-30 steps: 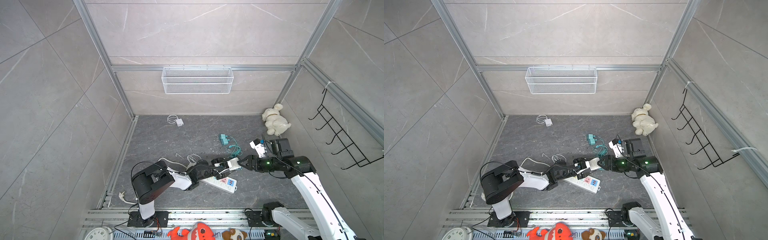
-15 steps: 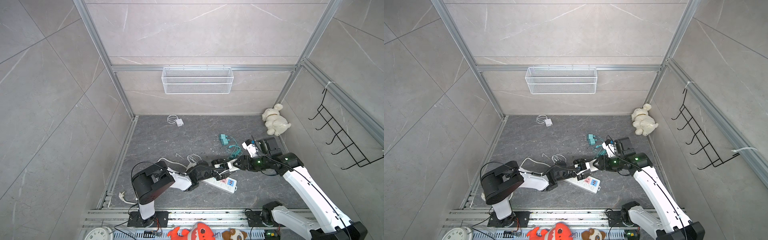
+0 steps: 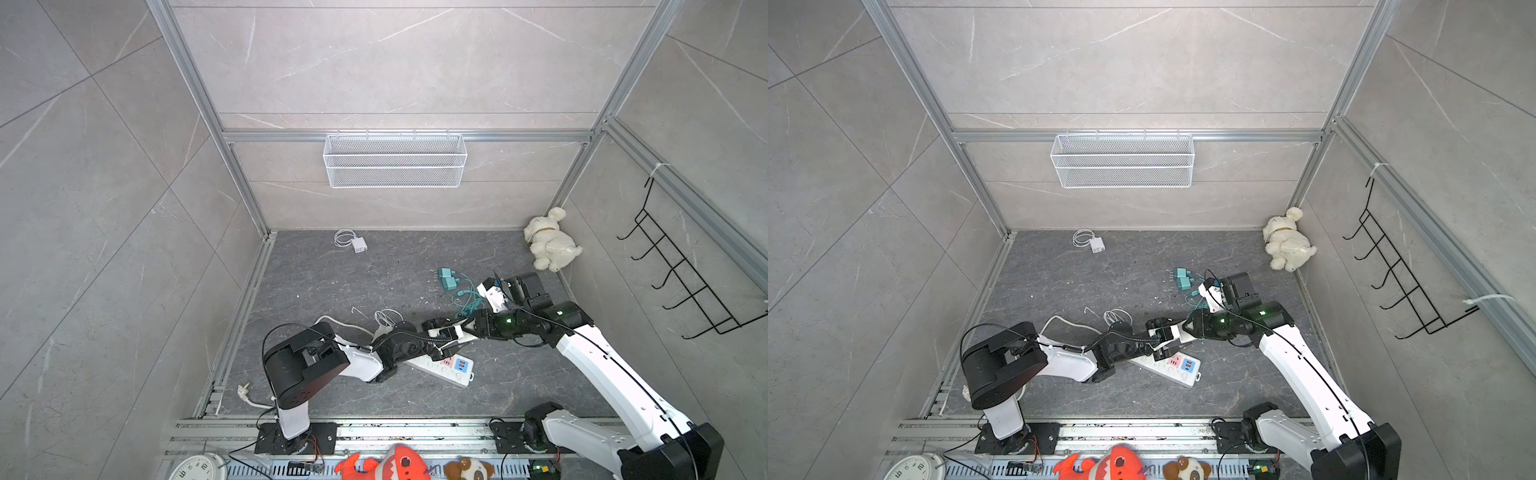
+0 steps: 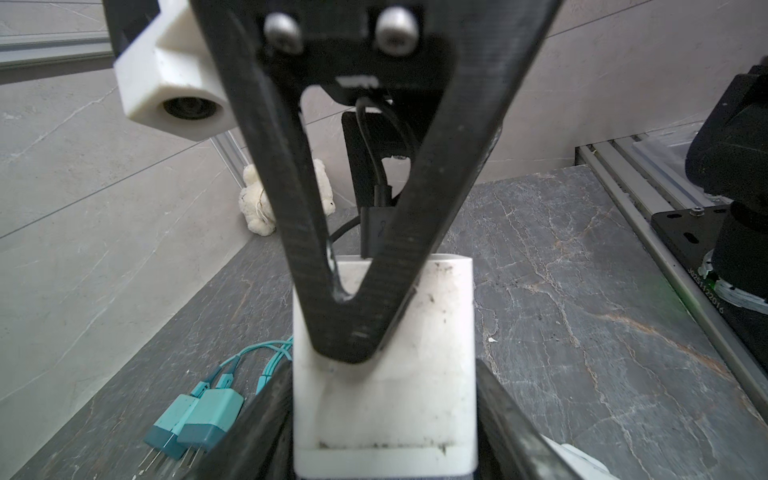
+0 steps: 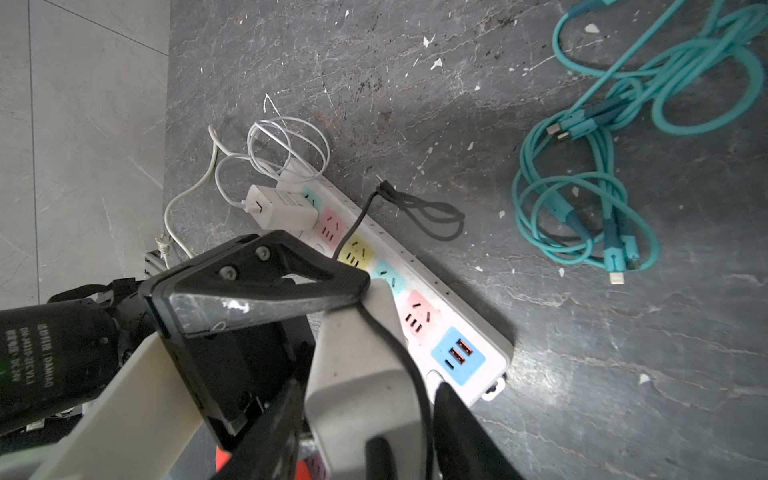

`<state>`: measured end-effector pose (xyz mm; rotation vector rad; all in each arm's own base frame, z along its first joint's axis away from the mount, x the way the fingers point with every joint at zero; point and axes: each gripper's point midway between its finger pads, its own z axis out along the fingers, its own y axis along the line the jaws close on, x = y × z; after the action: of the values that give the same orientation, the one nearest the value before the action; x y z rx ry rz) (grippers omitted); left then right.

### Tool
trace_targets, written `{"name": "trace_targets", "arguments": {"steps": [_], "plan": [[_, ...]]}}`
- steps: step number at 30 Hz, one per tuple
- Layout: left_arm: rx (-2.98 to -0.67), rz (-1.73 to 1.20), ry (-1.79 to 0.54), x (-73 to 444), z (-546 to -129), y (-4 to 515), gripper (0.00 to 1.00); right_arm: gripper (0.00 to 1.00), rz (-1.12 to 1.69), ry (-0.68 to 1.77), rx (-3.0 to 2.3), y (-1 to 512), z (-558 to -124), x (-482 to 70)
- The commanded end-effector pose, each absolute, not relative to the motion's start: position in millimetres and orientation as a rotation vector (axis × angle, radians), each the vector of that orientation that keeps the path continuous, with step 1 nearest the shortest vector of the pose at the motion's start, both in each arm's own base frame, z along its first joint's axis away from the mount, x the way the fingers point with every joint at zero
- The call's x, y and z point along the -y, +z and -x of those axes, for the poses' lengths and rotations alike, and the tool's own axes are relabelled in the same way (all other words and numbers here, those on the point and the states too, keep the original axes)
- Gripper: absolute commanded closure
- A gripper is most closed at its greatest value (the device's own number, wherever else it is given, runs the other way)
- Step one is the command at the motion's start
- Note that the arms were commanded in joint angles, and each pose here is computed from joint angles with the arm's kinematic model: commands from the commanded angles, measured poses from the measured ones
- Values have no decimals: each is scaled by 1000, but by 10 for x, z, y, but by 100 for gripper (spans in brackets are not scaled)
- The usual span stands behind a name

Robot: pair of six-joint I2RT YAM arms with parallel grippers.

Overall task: Insert the plug
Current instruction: 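Grasp the white square charger with the right gripper and open the left gripper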

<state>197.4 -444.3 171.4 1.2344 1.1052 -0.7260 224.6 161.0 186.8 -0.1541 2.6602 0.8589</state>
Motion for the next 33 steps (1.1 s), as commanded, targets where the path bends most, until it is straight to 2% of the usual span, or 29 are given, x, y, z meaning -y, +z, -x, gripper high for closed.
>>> {"name": "trace_targets", "arguments": {"steps": [1,5,8,9,11,13,15,18,27,33], "plan": [[-932,-1123,-722,4456,-1964,2317,61,52,155,876,-2682,1804,-2215,-1656],[-935,-1120,-723,4477,-1987,2335,60,59,169,883,-2687,1781,-2210,-1681],[-938,-1121,-725,4507,-2002,2352,58,71,167,865,-2695,1742,-2216,-1667],[-946,-1121,-725,4514,-2015,2349,53,74,162,855,-2689,1749,-2230,-1658],[-956,-1105,-717,4522,-2054,2372,37,80,167,852,-2678,1785,-2262,-1666],[-957,-1099,-709,4534,-2076,2390,35,84,165,820,-2665,1830,-2325,-1647],[-969,-1096,-695,4553,-2127,2403,32,85,169,791,-2652,1899,-2395,-1638],[-1028,-1120,-673,4611,-2216,2387,20,86,170,728,-2628,2036,-2544,-1609],[-1089,-1141,-638,4608,-2510,2432,15,86,144,518,-2575,2373,-3068,-1447],[-1186,-1108,-660,4451,-2839,2436,12,87,124,535,-2532,2569,-3359,-1373]]}}
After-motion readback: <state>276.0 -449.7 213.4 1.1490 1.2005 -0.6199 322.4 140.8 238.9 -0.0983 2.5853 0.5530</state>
